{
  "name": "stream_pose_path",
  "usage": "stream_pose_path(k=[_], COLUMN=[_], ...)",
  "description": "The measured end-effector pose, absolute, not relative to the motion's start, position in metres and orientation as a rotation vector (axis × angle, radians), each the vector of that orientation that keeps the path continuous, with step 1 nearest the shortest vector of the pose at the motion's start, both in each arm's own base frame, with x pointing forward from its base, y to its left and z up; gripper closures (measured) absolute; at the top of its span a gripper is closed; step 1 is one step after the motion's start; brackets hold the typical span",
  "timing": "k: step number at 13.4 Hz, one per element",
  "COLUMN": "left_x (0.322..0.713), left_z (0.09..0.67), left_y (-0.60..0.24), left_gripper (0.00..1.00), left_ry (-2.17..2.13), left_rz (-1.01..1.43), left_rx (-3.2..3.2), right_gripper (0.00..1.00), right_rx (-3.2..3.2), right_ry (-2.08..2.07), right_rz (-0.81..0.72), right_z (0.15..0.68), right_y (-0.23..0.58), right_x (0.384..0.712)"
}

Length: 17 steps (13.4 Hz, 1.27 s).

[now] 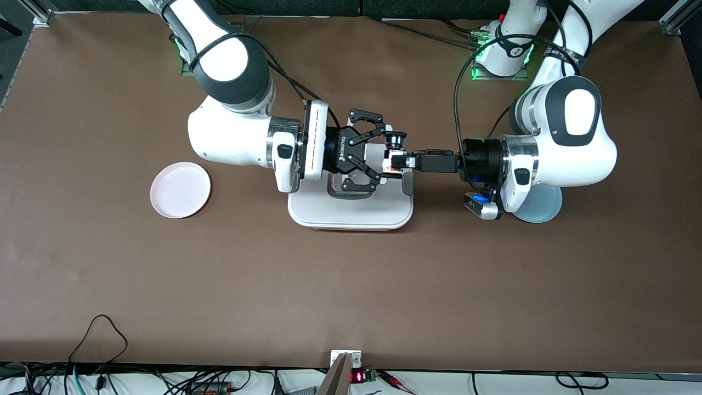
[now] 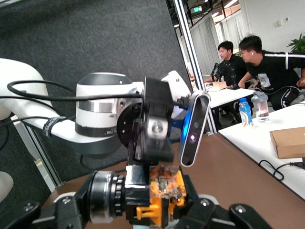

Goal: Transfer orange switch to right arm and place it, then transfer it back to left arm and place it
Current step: 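Close the left gripper on the switch held by the right gripper, then pull the switch away with the left gripper while the right gripper withdraws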

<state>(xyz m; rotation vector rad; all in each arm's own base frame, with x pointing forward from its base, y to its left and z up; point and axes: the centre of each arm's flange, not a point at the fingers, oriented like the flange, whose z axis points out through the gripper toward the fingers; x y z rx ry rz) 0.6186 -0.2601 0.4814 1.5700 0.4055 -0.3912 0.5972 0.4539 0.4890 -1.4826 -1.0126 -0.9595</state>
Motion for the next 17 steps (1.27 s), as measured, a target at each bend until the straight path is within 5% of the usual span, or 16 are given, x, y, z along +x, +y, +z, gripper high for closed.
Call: stream_pose_path(k=[3,12,15,17], left_x=[0.6186,0.6187,0.6213,0.6216], left_z=[0.4808,0.4804,0.4795,0.4795], left_y=[-0.2603,-0.2599,-0.2547,-0.254], left_gripper=[0.64,0.64,0.65,0.65], left_ry=[0.392,0.392,0.402,0.403], left_rz=[-0.378,-0.376,-0.367,-0.366], left_rx=[1.574,1.574,1.575,1.575], right_gripper=[0.28,0.26,0.0,0.0], right_rx=[-1.486,-1.487,-1.482,-1.482], right_ry=[-0.998,-0.998,-1.004,-1.004], right_rz=[-0.956,-0.955,-0.951,-0.952], right_z=[0.4908,0.4905,0.4906,0.4905], right_y=[0.4533,0.4538,0.458,0.4582], right_x=[0.598,0.5977,0.5945,0.5944])
